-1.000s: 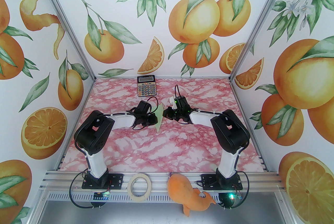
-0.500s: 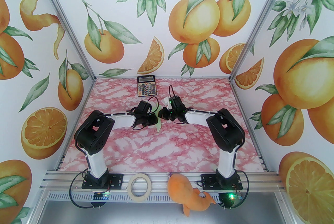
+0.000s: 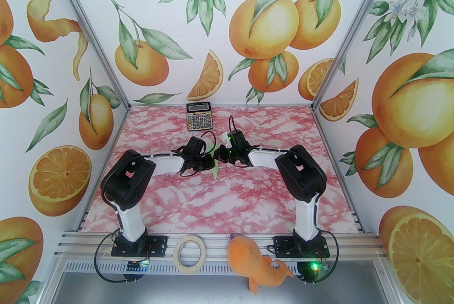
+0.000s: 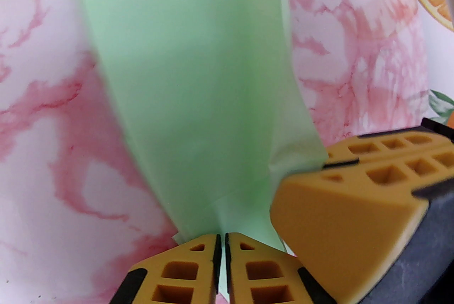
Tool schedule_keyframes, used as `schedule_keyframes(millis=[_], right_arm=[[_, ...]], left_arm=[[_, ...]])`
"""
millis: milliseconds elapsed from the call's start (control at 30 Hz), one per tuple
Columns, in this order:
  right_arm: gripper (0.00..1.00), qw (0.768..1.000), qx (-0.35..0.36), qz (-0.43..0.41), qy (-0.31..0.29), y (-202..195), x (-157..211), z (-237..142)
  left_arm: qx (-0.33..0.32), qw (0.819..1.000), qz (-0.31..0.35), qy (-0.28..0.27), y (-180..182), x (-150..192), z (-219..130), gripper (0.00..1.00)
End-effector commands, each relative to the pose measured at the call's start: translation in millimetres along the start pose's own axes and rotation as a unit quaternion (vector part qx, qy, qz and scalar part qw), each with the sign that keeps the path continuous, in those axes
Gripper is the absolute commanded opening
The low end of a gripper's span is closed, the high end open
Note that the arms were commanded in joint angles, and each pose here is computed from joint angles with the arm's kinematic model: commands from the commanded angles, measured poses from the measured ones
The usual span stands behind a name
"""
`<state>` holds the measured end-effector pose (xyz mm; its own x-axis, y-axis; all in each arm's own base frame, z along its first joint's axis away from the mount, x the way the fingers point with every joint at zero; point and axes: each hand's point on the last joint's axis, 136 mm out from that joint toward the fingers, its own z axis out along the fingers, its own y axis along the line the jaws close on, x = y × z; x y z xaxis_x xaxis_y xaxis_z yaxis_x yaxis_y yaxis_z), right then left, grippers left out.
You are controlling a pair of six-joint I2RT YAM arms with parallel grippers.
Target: Fold a paper plane with a square sheet of paper (fold left side to right side)
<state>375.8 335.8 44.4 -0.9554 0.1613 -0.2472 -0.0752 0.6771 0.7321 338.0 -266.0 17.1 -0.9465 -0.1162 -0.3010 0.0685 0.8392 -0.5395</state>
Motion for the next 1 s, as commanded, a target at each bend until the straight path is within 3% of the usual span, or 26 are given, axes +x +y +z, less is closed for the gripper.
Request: schedule_keyframes(millis=[0,333,700,967], right_arm=[[0.01,1.0,0.001,0.003,0.008,-0.7,4.4,11.1],[0.01,1.0,0.0,0.002,0.01,1.6,4.6,14.6],[0.02,1.0,-0.005,-0.002,0.01,8.5,5.0,14.6],[0.02,1.0,-0.02,-0.004,0.011,22.4,7.2,18.6]], left_arm=[[-0.009,1.0,0.006,0.014,6.5,11.8,-10.4,0.17],[0.001,1.0,-0.013,-0.019,12.4,4.1,-36.6,0.24],[0.038,0.999,-0.028,-0.004,8.5,9.4,-16.8,0.2],[0.014,1.0,-0.026,0.011,17.8,11.9,-7.7,0.17]])
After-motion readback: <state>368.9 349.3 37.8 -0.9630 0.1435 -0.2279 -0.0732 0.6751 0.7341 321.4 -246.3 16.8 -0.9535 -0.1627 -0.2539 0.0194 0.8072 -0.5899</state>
